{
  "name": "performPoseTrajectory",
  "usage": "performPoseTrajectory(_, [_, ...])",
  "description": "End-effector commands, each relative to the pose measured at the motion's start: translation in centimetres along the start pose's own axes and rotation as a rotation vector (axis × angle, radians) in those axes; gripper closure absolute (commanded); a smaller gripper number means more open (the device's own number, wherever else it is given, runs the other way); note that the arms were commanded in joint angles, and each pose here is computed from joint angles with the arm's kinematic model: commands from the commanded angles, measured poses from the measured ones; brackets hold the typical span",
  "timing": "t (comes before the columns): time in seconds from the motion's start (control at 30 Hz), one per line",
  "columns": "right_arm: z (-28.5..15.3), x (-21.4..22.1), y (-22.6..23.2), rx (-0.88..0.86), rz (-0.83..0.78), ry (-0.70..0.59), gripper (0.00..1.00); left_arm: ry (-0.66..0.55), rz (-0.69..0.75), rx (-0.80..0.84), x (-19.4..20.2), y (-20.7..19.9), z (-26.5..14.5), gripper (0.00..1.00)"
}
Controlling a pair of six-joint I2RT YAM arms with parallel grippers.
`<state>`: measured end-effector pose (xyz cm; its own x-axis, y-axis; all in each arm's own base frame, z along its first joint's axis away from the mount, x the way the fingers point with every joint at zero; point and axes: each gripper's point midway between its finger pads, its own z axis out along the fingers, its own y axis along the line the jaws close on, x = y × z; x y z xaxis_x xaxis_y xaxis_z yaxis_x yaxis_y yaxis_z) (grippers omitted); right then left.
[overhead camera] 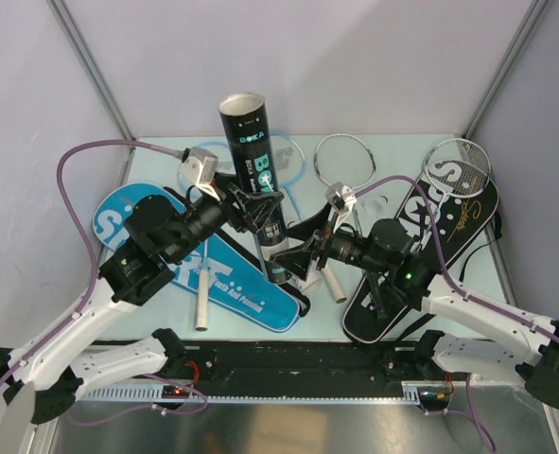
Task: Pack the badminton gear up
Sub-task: Place the shuttle tube at the center of the board.
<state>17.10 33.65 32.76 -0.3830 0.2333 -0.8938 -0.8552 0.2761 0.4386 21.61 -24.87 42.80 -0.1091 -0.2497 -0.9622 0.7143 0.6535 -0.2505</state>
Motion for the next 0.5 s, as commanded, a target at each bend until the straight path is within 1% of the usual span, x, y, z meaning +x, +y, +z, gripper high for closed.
performPoseTrajectory(0.0, [1.0, -1.6, 3.1, -0.173, -0.063, -0.061, 0.01, -0.175, -0.117, 0.123, -4.2, -2.8, 0.0, 0.42])
performPoseTrajectory(0.1, [1.6, -1.0, 3.2, -0.223, -0.063, -0.047, 0.06, -0.172, -0.148, 0.124, -3.4, -2.7, 0.2, 0.42])
performPoseTrajectory(0.3, [2.3, -1.4, 1.5, -0.212, -0.012, -0.060, 0.13, -0.214, -0.189, 0.086, -3.0, -1.7, -0.3, 0.39])
performPoseTrajectory(0.33, [2.4, -1.5, 1.4, -0.213, -0.009, -0.066, 0.15, -0.220, -0.190, 0.081, -3.0, -1.6, -0.4, 0.39])
performPoseTrajectory(0.4, [2.6, -1.5, 1.1, -0.211, -0.001, -0.072, 0.20, -0.226, -0.184, 0.075, -2.9, -1.4, -0.6, 0.36])
performPoseTrajectory(0.47, [2.7, -1.6, 0.8, -0.209, 0.009, -0.075, 0.25, -0.226, -0.175, 0.059, -2.6, -1.0, -0.7, 0.30])
